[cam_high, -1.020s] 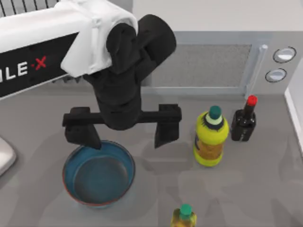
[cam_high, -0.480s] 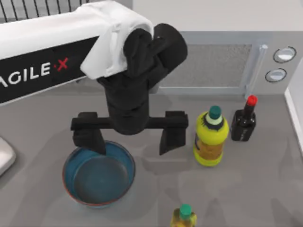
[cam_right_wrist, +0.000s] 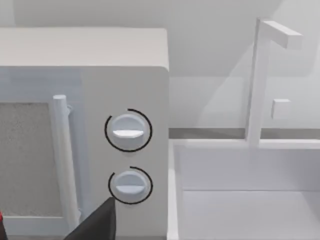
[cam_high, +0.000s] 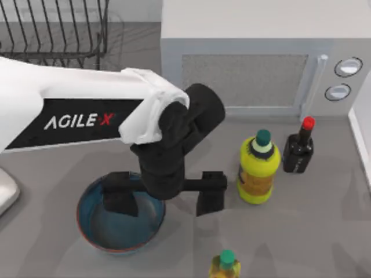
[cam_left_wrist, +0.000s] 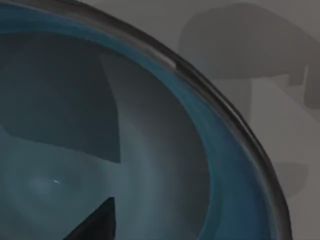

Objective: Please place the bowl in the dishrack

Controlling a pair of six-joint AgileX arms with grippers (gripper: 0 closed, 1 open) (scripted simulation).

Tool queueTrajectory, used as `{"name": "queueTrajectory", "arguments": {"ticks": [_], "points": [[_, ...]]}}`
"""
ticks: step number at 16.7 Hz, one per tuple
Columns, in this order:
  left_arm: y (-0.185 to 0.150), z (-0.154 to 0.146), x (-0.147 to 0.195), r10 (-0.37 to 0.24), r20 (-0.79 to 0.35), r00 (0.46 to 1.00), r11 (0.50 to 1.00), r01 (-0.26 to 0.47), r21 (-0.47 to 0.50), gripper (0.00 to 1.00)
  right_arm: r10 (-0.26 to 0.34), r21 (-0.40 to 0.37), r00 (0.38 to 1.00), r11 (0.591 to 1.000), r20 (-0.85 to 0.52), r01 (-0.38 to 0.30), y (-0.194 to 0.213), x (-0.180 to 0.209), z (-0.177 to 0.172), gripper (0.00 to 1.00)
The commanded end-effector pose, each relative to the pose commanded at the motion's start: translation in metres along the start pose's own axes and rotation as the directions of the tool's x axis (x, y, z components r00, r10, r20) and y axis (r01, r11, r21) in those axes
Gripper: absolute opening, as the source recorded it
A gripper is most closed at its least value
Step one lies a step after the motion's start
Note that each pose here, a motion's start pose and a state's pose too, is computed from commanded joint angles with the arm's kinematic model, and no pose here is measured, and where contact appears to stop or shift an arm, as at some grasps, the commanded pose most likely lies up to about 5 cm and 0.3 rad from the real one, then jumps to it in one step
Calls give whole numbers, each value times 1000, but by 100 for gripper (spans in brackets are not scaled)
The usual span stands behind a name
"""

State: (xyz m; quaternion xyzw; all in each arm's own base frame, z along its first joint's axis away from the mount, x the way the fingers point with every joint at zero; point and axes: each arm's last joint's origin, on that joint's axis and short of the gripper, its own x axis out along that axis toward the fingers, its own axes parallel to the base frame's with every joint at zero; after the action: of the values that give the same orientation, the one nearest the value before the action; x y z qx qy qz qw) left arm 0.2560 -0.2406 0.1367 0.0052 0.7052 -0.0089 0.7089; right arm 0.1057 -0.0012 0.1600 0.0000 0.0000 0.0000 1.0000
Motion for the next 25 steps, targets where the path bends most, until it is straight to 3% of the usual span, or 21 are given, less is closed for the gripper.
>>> {"name": "queueTrajectory", "arguments": {"ticks": [5, 18, 25], "points": [[1, -2, 9, 5, -5, 1000, 1000, -5, 0, 100, 0, 0, 1000, 1000, 0, 0, 0, 0, 0, 100], [1, -2, 9, 5, -5, 1000, 1000, -5, 0, 2, 0, 0, 1000, 1000, 0, 0, 0, 0, 0, 100], [1, -2, 9, 5, -5, 1000, 1000, -5, 0, 0, 0, 0, 1000, 1000, 0, 0, 0, 0, 0, 100]]}}
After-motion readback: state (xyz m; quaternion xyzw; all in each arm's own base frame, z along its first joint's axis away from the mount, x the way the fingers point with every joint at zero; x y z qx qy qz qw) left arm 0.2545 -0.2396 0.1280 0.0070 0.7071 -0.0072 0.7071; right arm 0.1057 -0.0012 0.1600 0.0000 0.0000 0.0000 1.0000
